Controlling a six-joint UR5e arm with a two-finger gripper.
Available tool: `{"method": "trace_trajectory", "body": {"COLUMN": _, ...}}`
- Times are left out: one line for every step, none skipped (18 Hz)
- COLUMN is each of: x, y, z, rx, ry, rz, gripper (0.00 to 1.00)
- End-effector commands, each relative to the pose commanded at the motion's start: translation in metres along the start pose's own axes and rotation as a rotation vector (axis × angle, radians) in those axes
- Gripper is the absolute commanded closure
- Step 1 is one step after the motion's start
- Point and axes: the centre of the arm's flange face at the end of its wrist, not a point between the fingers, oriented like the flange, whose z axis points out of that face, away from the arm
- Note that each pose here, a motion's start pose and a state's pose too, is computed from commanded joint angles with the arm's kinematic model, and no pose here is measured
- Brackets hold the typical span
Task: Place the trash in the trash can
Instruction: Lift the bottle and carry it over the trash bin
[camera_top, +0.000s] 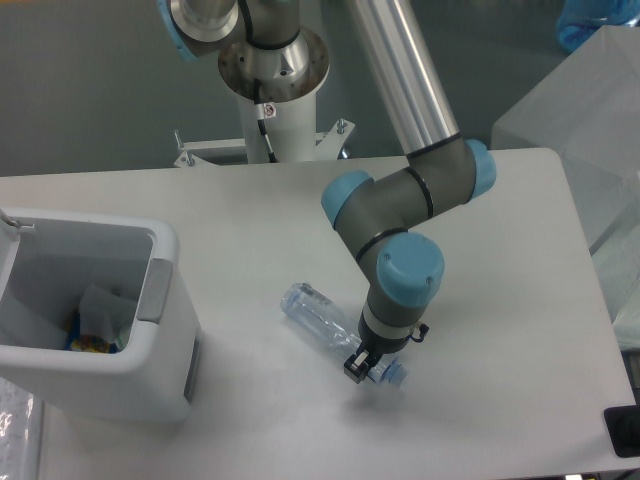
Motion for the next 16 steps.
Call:
{"method": "trace_trajectory", "body": {"x": 0.004, "y": -0.006, "z": -0.018, "rx": 0.037, "ry": 0.013, "rz": 0.013, "gripper": 0.36}}
{"method": "trace_trajectory", "body": {"x": 0.008, "y": -0.010, "z": -0.040, "rx": 0.082, "ry": 0.030, "rz": 0.027, "gripper": 0.36}}
{"method": "trace_trajectory", "body": {"x": 0.012, "y": -0.016, "z": -0.063, "rx": 0.147, "ry": 0.051, "rz": 0.039, "gripper": 0.36}}
{"method": "trace_trajectory", "body": {"x": 0.018, "y": -0.022, "z": -0.088, "rx": 0.232, "ry": 0.080, "rz": 0.059, "gripper": 0.36}}
{"method": "trace_trajectory", "body": {"x": 0.022, "y": -0.026, "z": -0.110, "rx": 0.311, "ry": 0.104, "rz": 0.077, "gripper": 0.36}}
{"method": "trace_trajectory", "body": {"x": 0.026, "y": -0.028, "z": -0.133, "rx": 0.380, "ry": 0.124, "rz": 0.103, "gripper": 0.36}}
{"method": "trace_trajectory", "body": {"x": 0.032, "y": -0.027, "z": -0.154, "rx": 0.436, "ry": 0.143, "rz": 0.132, "gripper": 0.36}}
{"method": "trace_trajectory", "body": {"x": 0.046, "y": -0.025, "z": -0.176, "rx": 0.492, "ry": 0.165, "rz": 0.164, "gripper": 0.36}}
{"method": "trace_trajectory", "body": {"x": 0.061, "y": -0.026, "z": -0.204, "rx": 0.554, "ry": 0.184, "rz": 0.209, "gripper": 0.36}}
{"method": "trace_trajectory", "body": {"x": 0.067, "y": -0.026, "z": -0.222, "rx": 0.591, "ry": 0.190, "rz": 0.244, "gripper": 0.36}}
{"method": "trace_trajectory", "body": {"x": 0.090, "y": -0.016, "z": -0.254, "rx": 0.648, "ry": 0.212, "rz": 0.315, "gripper": 0.36}}
{"method": "trace_trajectory", "body": {"x": 0.103, "y": -0.010, "z": -0.267, "rx": 0.675, "ry": 0.227, "rz": 0.339, "gripper": 0.36}}
{"method": "trace_trajectory", "body": {"x": 0.117, "y": 0.002, "z": -0.280, "rx": 0.696, "ry": 0.248, "rz": 0.362, "gripper": 0.36}}
{"method": "trace_trajectory", "body": {"x": 0.123, "y": 0.012, "z": -0.299, "rx": 0.725, "ry": 0.266, "rz": 0.373, "gripper": 0.36}}
{"method": "trace_trajectory", "body": {"x": 0.136, "y": 0.026, "z": -0.308, "rx": 0.732, "ry": 0.286, "rz": 0.396, "gripper": 0.36}}
{"method": "trace_trajectory", "body": {"x": 0.144, "y": 0.041, "z": -0.321, "rx": 0.743, "ry": 0.303, "rz": 0.414, "gripper": 0.36}}
